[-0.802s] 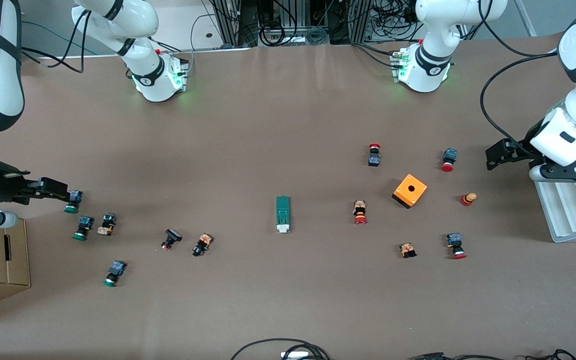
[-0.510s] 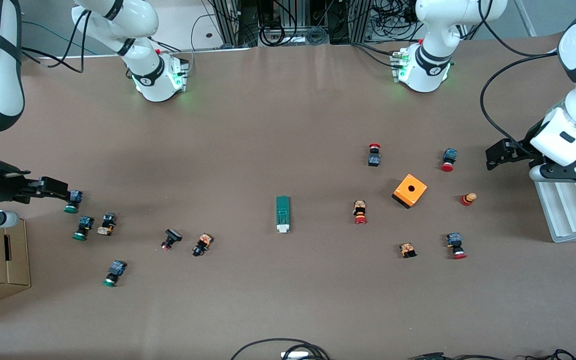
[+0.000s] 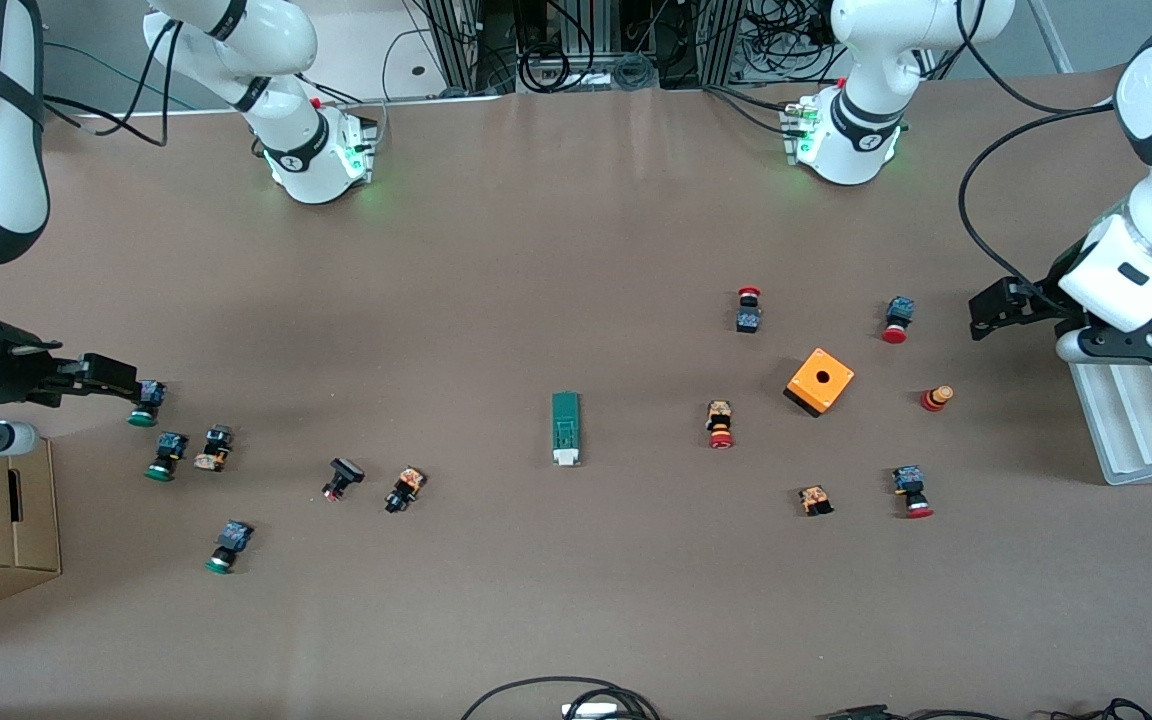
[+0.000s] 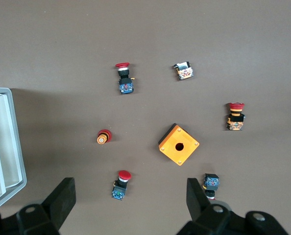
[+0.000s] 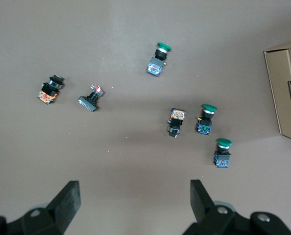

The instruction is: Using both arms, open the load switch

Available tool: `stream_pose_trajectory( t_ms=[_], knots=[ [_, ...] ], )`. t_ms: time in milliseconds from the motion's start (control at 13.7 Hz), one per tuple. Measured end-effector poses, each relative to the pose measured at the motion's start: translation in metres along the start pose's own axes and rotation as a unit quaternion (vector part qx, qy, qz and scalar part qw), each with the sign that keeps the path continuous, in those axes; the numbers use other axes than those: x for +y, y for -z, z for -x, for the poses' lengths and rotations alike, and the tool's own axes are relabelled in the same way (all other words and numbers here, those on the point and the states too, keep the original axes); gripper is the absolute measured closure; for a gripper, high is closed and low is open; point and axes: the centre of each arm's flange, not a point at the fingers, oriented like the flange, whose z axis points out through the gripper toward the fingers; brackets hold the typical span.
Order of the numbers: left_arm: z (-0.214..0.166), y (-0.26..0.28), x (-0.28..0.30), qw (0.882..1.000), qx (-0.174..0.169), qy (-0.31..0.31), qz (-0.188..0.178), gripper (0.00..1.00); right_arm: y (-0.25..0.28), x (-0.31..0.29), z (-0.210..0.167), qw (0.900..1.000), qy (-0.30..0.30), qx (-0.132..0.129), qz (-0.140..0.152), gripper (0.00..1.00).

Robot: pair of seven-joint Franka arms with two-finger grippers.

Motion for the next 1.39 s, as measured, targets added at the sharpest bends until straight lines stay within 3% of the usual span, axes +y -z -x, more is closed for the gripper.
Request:
stream_pose_trajectory(
  t_ms=[292,729,1021,1240,1385],
  knots=[
    [-0.001,0.003,0.048,1.000,0.006,-0.015,0.002,0.00,-0.009,-0.003,-0.003,1.000,0.002,-0.008,-0.001,0.00],
    [0.002,0.001,0.161,0.998,0.034,0.048,0.020,0.00,-0.025,-0.007,-0.010,1.000,0.013,-0.019,0.000,0.00],
    [0.019,-0.007,0.247,0.995,0.074,0.074,0.008,0.00,-0.034,-0.035,-0.016,0.999,0.040,-0.023,0.022,0.00],
    [0.035,-0.029,0.317,0.990,0.108,0.094,0.013,0.00,-0.044,-0.035,-0.021,0.998,0.051,-0.027,0.021,0.00],
    [0.052,-0.049,0.358,0.985,0.131,0.108,-0.007,0.00,-0.049,-0.043,-0.027,0.998,0.062,-0.017,0.021,0.00]
  ],
)
